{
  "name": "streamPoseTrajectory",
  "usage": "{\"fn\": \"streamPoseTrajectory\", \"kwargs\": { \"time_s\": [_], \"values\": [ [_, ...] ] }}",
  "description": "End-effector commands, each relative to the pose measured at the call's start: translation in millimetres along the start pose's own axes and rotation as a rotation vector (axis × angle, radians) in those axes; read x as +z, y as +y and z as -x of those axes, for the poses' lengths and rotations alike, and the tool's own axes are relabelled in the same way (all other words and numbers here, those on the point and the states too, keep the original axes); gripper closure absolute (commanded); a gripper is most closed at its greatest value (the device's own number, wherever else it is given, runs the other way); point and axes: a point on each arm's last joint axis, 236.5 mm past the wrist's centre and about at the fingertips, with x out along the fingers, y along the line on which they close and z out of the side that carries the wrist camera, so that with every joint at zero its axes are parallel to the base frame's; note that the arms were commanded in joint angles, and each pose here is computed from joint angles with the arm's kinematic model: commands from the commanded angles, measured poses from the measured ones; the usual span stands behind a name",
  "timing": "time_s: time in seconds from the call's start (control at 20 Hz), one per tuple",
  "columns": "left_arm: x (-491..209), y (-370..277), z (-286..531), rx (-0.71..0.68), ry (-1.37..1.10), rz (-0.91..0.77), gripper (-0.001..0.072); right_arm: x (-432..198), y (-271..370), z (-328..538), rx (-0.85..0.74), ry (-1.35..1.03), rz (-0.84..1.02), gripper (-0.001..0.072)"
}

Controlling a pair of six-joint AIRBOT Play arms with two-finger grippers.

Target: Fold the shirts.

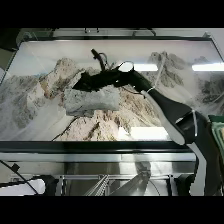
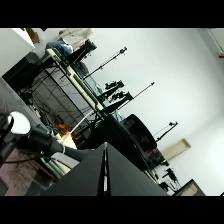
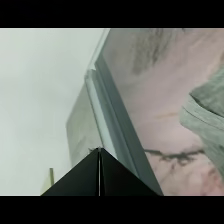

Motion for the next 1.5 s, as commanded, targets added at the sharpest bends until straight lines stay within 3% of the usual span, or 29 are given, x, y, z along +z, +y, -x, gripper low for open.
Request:
{"fn": "streamPoseTrajectory", "kwargs": {
  "time_s": [0.0, 0.25, 0.4, 0.5, 0.65, 0.7, 0.8, 0.85, 1.1, 1.4, 1.45],
  "values": [
    [-14.9, 5.3, 20.8, 0.010, -0.040, 0.004, 0.0708, -2.6, -36.0, 84.4, -0.327, 0.051, -0.060, 0.0696],
    [-33.7, 25.3, 50.0, 0.040, -0.139, 0.056, 0.0708, -38.9, -117.5, 248.2, -1.042, 0.108, -0.220, 0.0696],
    [-53.5, 40.5, 58.7, 0.087, -0.159, 0.068, 0.0708, -81.9, -153.6, 284.3, -1.185, 0.175, -0.329, 0.0697],
    [-73.4, 72.3, 65.4, 0.223, -0.133, 0.100, 0.0708, -90.7, -177.1, 277.8, -1.150, 0.098, -0.394, 0.0698],
    [-93.2, 113.2, 74.2, 0.404, -0.099, 0.135, 0.0708, -71.9, -192.3, 217.2, -0.896, -0.060, -0.395, 0.0697],
    [-96.9, 116.6, 73.0, 0.412, -0.095, 0.144, 0.0708, -62.1, -192.6, 198.7, -0.807, -0.109, -0.393, 0.0646],
    [-102.9, 118.6, 68.4, 0.401, -0.083, 0.153, 0.0708, -55.1, -196.7, 176.0, -0.702, -0.135, -0.411, 0.0067],
    [-105.3, 118.8, 66.1, 0.394, -0.077, 0.159, 0.0708, -56.4, -199.9, 167.6, -0.667, -0.130, -0.424, 0.0018],
    [-111.7, 118.0, 52.2, 0.373, -0.041, 0.153, 0.0708, -61.7, -210.4, 128.8, -0.500, -0.110, -0.471, 0.0018],
    [-116.7, 116.7, 41.7, 0.355, -0.013, 0.155, 0.0707, -65.8, -214.3, 93.7, -0.407, -0.110, -0.502, 0.0021],
    [-116.6, 116.7, 41.7, 0.356, -0.013, 0.155, 0.0707, -63.5, -211.9, 88.1, -0.400, -0.119, -0.494, 0.0049]
  ]
}}
